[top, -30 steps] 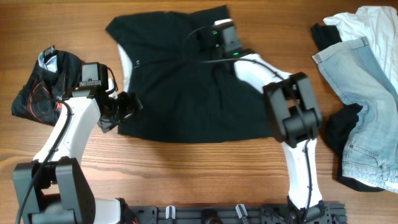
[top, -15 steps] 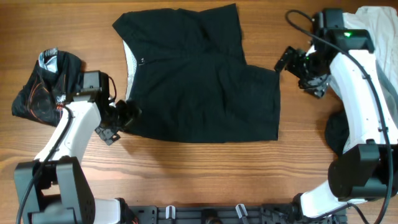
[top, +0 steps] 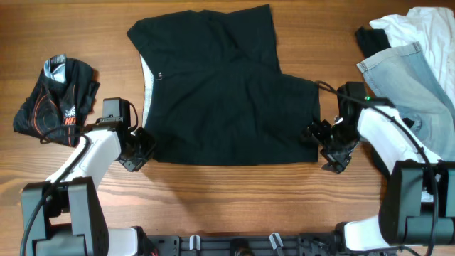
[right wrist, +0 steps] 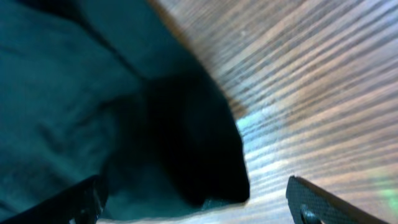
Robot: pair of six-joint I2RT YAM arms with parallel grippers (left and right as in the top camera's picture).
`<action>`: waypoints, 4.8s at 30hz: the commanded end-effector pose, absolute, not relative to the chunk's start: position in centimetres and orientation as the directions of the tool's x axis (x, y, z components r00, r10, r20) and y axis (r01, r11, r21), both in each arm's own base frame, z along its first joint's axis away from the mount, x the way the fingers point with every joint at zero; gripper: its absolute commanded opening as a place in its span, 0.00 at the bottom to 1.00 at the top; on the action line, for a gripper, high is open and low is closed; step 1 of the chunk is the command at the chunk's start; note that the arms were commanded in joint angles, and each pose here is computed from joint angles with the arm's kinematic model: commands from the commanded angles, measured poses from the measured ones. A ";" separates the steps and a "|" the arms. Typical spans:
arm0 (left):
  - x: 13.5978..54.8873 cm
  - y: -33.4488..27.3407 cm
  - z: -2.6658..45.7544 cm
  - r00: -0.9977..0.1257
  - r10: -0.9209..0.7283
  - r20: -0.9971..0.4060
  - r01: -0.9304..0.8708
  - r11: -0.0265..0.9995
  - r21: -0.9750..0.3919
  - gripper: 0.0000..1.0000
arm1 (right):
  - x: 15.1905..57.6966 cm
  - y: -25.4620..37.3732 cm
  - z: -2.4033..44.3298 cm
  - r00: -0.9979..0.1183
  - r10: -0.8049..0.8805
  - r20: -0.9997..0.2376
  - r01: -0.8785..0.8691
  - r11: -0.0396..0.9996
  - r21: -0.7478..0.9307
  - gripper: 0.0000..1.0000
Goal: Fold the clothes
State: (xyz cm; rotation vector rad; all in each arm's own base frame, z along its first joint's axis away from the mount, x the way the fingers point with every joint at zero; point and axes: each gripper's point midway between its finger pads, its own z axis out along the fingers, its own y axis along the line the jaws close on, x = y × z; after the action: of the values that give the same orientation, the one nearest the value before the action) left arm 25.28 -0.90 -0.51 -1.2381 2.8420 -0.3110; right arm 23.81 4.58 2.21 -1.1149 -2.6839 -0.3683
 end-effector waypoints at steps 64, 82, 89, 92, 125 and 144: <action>33.0 5.8 0.0 -0.633 -0.768 -0.097 -0.738 0.636 -0.225 1.00 | 43.2 6.5 -3.2 -0.971 0.114 -0.209 0.110 0.994 0.030 0.40; 37.2 -3.7 -2.0 -0.846 -0.515 -0.138 -0.431 0.813 -0.391 0.45 | 41.0 14.9 11.6 -0.913 -0.096 -0.396 -0.249 0.901 0.354 0.42; 37.3 -4.3 -1.7 -0.858 -0.496 -0.133 -0.403 0.812 -0.423 0.04 | 39.1 20.8 6.0 -0.928 -0.221 -0.300 -0.326 0.872 0.365 0.42; 36.4 -3.0 0.2 -0.845 -0.528 -0.088 -0.455 0.794 -0.403 0.04 | 37.9 23.5 3.8 -0.928 -0.267 -0.261 -0.356 0.844 0.402 0.29; 35.5 -12.4 22.0 -0.868 -0.370 -0.331 -0.121 0.804 -0.582 0.04 | 31.6 14.7 -1.1 -0.985 -0.166 0.042 -0.148 0.949 0.279 0.25; 45.8 -15.0 19.2 -0.734 -0.467 -0.493 -0.102 0.793 -0.600 0.71 | 40.1 11.4 19.9 -0.911 -0.055 -0.408 -0.220 0.903 0.368 0.31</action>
State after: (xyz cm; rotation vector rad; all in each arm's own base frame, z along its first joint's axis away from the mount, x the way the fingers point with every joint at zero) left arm 43.64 -18.38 20.44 -0.3941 2.3508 -0.9048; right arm 40.52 7.13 14.35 -0.0543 -3.4198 -0.3424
